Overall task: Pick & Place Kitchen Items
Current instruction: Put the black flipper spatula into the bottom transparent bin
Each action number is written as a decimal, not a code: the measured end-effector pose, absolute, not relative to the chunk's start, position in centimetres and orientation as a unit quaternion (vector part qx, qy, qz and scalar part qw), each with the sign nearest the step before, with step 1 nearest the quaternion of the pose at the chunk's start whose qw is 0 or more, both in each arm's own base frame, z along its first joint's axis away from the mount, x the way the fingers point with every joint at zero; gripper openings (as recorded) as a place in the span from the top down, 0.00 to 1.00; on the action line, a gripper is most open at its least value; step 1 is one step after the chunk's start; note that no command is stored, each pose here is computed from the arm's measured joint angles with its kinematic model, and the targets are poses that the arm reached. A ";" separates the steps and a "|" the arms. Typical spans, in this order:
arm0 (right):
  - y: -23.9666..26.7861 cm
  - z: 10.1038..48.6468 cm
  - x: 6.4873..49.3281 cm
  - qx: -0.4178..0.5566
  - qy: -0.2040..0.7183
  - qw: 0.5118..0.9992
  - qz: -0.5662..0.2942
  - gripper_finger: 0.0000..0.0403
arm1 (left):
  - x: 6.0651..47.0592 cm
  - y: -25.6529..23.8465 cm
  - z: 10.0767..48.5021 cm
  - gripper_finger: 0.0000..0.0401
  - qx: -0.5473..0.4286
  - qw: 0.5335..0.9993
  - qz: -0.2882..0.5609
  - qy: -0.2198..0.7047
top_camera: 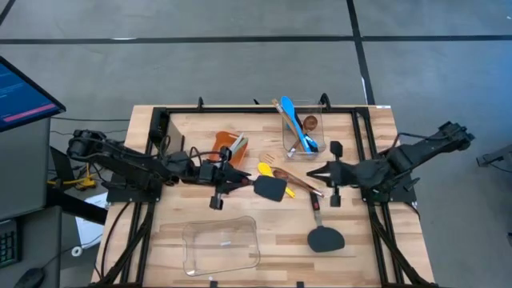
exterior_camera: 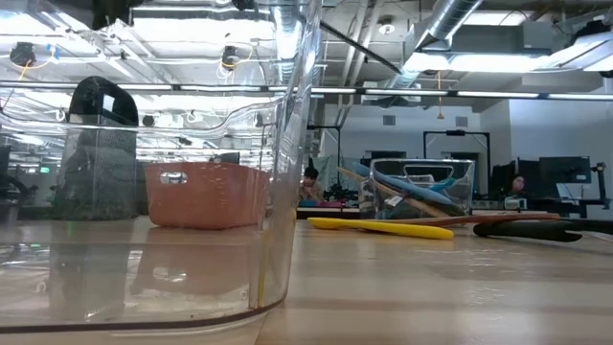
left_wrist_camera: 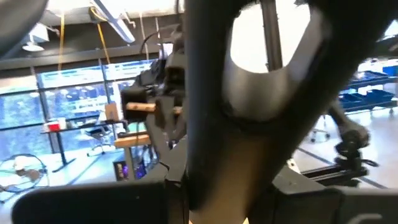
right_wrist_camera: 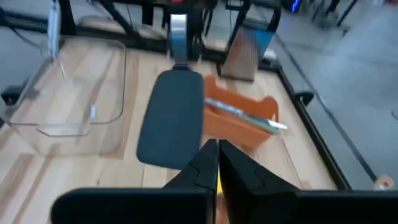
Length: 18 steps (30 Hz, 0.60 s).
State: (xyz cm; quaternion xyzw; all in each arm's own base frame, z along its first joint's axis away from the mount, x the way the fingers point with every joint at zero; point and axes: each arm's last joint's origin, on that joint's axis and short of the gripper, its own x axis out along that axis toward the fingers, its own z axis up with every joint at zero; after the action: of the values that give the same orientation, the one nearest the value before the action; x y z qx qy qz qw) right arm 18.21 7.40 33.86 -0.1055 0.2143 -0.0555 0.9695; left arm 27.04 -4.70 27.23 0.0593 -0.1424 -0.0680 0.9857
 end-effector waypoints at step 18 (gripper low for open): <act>3.9 23.8 11.8 -0.087 -0.028 0.993 -0.072 0.99 | 22.3 -6.9 29.9 0.81 -0.195 0.967 -0.155 -0.051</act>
State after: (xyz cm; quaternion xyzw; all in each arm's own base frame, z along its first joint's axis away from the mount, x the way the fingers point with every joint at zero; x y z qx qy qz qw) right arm 11.77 3.93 23.76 -0.0873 -0.0283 -0.0723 0.9932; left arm 22.33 -6.94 29.86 -0.1949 -0.0506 -0.1552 0.9672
